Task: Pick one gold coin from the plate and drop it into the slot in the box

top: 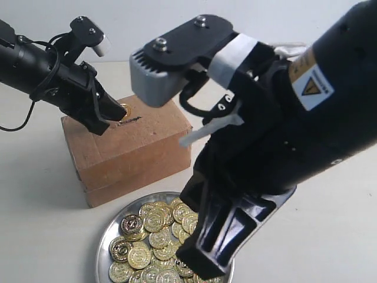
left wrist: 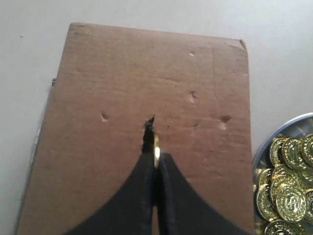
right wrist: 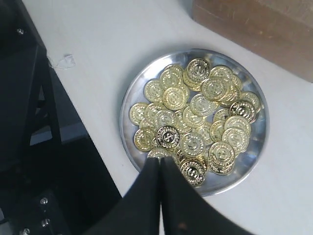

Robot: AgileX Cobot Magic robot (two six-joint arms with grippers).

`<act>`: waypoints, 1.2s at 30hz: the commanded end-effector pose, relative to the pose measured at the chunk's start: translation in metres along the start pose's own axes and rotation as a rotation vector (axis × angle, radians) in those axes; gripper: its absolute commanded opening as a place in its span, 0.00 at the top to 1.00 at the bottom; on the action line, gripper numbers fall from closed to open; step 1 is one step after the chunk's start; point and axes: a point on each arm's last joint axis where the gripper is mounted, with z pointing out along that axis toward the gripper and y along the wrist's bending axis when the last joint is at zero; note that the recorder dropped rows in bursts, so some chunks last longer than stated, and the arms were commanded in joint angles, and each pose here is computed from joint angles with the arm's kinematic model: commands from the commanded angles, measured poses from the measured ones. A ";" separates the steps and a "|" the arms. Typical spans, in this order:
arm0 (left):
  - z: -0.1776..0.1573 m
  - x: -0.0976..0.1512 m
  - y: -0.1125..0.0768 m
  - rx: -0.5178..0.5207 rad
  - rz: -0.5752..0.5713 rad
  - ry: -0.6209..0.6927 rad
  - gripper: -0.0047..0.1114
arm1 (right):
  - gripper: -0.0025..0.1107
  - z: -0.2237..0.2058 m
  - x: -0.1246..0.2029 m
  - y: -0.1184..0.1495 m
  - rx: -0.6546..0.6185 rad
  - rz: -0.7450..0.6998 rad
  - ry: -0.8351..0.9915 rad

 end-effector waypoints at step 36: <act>0.025 0.001 0.000 -0.018 0.124 0.022 0.95 | 0.98 -0.019 0.007 0.003 -0.002 -0.011 -0.015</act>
